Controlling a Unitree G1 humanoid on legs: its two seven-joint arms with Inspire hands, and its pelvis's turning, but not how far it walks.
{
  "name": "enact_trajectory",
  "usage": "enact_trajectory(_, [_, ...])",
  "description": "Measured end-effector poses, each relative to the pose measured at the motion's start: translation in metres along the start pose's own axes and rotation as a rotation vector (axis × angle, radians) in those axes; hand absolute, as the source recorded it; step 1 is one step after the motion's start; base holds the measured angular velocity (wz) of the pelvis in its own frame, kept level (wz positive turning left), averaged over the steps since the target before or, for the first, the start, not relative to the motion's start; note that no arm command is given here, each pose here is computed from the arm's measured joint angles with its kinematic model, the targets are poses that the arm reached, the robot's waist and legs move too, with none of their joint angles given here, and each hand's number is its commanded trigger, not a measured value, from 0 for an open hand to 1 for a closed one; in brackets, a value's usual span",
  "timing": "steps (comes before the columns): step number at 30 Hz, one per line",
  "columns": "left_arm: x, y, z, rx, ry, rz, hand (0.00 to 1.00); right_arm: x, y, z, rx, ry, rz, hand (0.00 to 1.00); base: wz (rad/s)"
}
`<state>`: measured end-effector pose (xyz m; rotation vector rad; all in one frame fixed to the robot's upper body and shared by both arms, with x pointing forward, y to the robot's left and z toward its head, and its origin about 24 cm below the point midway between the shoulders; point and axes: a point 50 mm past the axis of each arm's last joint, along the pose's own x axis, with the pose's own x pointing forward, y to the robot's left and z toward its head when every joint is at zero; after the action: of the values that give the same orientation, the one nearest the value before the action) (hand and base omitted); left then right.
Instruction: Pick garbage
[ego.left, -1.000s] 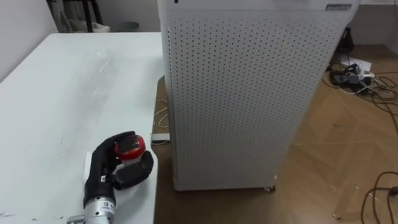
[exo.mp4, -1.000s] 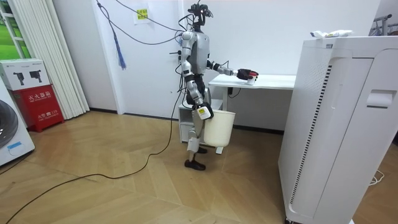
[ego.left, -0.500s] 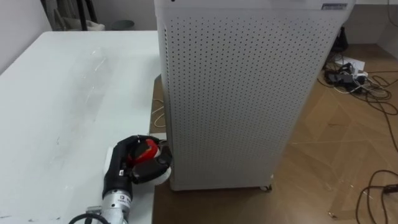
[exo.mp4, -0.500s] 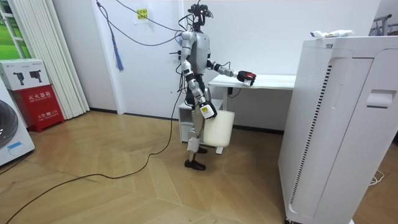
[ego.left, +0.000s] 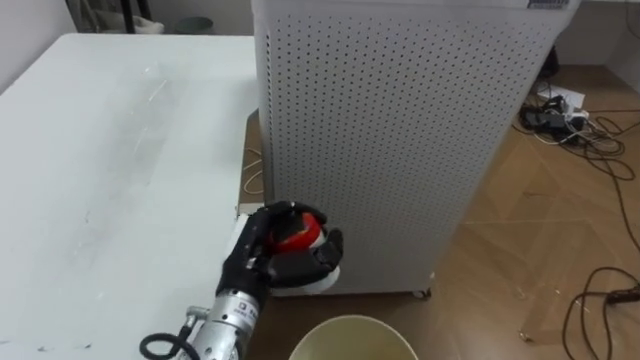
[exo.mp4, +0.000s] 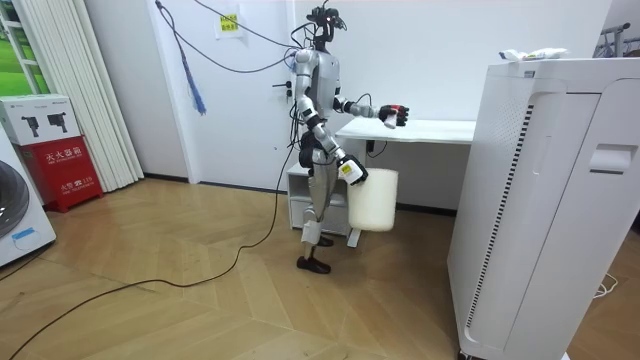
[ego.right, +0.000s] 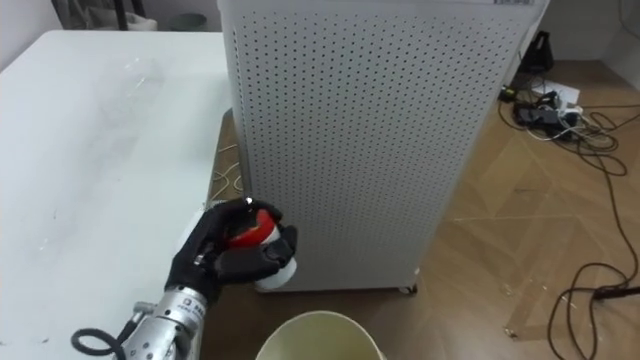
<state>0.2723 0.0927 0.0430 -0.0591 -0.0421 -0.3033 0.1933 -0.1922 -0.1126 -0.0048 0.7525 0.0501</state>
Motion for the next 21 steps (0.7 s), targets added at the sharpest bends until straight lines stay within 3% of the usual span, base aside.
enact_trajectory(9, [-0.003,-0.017,0.003,0.0,0.003,-0.163,1.0,0.001,-0.009,0.019,0.004,-0.062,-0.034,1.0,0.0])
enact_trajectory(10, [-0.003,-0.019,0.002,0.001,0.005,-0.174,0.82,0.001,-0.009,0.021,0.001,-0.067,-0.035,1.0,0.0])
enact_trajectory(11, [-0.004,-0.022,0.001,0.003,0.009,-0.197,0.5,0.002,-0.009,0.026,-0.005,-0.08,-0.033,1.0,0.0])
enact_trajectory(12, [-0.004,-0.026,0.0,0.004,0.014,-0.218,0.12,0.002,-0.009,0.032,-0.011,-0.102,-0.028,1.0,0.0])
enact_trajectory(13, [-0.005,-0.028,-0.001,0.004,0.018,-0.228,0.0,0.002,-0.009,0.035,-0.013,-0.113,-0.025,1.0,0.0])
enact_trajectory(21, [-0.012,-0.034,-0.01,-0.001,0.063,-0.28,0.0,0.002,-0.007,0.043,-0.02,-0.145,-0.014,1.0,0.0])
